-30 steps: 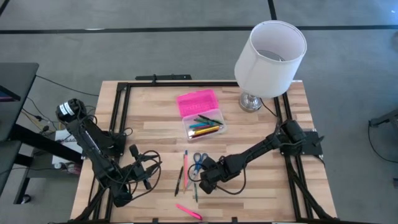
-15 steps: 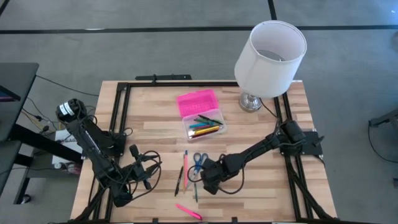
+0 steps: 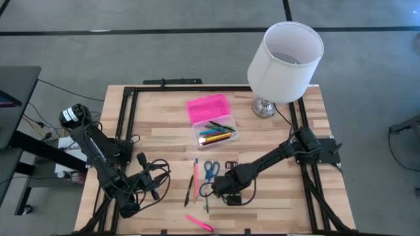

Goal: Pick & place school supplies into a supply box
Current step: Put the right green crayon into the pink supply box

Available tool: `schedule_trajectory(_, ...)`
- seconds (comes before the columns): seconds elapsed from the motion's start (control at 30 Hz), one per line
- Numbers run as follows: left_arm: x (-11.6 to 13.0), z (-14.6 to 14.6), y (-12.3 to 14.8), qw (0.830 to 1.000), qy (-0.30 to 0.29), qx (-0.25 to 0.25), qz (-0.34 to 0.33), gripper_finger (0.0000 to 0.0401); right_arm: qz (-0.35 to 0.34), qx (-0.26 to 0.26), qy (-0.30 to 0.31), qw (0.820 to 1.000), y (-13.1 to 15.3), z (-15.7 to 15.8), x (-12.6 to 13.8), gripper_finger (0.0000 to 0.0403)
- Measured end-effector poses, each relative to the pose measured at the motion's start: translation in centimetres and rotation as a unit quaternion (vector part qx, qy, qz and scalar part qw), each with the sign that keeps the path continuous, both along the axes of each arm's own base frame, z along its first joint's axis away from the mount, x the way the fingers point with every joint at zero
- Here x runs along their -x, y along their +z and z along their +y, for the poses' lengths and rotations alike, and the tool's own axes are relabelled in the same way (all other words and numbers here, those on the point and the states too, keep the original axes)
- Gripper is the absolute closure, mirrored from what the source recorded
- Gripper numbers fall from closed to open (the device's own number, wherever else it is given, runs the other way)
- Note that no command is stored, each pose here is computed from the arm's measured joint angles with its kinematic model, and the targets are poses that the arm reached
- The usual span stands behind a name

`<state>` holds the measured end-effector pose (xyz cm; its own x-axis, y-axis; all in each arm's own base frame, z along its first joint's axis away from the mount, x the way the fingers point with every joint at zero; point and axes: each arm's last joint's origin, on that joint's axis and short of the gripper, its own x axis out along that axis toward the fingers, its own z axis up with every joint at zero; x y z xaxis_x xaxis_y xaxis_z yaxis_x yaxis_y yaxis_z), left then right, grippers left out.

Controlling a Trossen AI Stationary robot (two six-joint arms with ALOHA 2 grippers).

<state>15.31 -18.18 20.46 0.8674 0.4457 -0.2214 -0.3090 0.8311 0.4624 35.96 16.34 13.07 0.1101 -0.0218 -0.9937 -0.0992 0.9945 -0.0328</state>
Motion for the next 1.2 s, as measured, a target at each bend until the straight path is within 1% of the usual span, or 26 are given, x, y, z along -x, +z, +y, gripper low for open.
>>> schedule_trajectory(0.1,0.0,0.0,0.0,1.000,-0.001,0.001,0.002,0.0271,0.007,0.012,-0.008,1.000,0.0,-0.5,0.0,0.0308)
schedule_trajectory(0.3,0.0,0.0,0.0,1.000,-0.001,-0.001,0.004,0.0271,0.021,0.004,-0.095,0.995,0.8,-1.4,-0.6,0.0308)
schedule_trajectory(0.47,0.0,0.0,-0.1,1.000,-0.001,0.000,0.004,0.0271,0.028,0.002,-0.172,0.985,1.9,-2.0,-1.2,0.0308)
schedule_trajectory(0.6,0.0,0.0,-0.1,1.000,-0.001,0.000,0.004,0.0271,0.062,0.019,-0.218,0.974,2.2,-2.3,-0.5,0.0307)
schedule_trajectory(0.73,0.0,0.0,-0.1,1.000,-0.002,0.001,0.005,0.0271,0.087,0.036,-0.245,0.965,2.3,-2.6,0.1,0.0303)
schedule_trajectory(0.87,0.0,0.0,-0.1,1.000,-0.002,0.001,0.006,0.0271,0.097,0.044,-0.270,0.957,2.4,-2.6,0.4,0.0299)
schedule_trajectory(1.07,0.0,0.0,-0.1,1.000,-0.002,0.001,0.007,0.0271,0.113,0.058,-0.274,0.953,2.5,-2.0,1.1,0.0300)
schedule_trajectory(1.2,0.0,0.0,-0.1,1.000,-0.004,0.003,0.009,0.0271,0.132,0.073,-0.289,0.946,1.5,-1.9,2.2,0.0300)
